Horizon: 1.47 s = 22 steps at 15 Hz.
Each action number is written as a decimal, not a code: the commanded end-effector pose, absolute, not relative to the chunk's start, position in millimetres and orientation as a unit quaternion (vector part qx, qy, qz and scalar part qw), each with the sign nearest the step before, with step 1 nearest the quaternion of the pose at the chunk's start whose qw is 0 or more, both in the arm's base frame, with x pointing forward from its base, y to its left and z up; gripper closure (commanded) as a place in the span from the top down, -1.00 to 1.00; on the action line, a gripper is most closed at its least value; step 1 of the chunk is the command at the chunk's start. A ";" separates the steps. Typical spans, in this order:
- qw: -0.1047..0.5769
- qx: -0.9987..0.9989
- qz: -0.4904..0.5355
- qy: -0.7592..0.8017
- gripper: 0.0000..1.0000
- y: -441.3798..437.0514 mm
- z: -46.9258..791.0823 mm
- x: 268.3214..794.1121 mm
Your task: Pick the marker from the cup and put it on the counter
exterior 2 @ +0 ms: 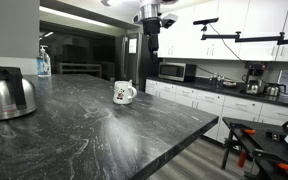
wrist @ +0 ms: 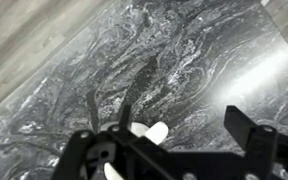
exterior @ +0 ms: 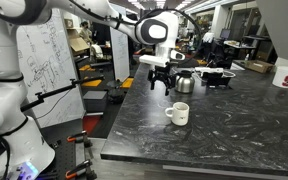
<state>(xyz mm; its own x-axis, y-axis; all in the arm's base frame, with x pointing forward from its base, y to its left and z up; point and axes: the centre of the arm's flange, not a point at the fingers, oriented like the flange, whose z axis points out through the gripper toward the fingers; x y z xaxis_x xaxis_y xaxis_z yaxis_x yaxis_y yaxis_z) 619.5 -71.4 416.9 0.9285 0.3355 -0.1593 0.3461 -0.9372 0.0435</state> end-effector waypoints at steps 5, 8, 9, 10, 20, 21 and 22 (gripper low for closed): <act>0.038 0.956 -0.139 0.256 1.00 -84.1 383.0 715.2; 0.042 0.952 -0.138 0.269 0.91 -78.8 369.4 739.1; 0.041 0.952 -0.138 0.270 0.85 -76.2 365.4 745.1; 0.040 0.951 -0.139 0.273 0.60 -73.7 360.8 752.2; 0.037 0.954 -0.151 0.258 -0.17 -71.3 331.0 788.9; 0.037 0.954 -0.153 0.257 -0.15 -72.4 328.1 790.2; 0.038 0.953 -0.156 0.256 -0.13 -73.6 325.3 791.1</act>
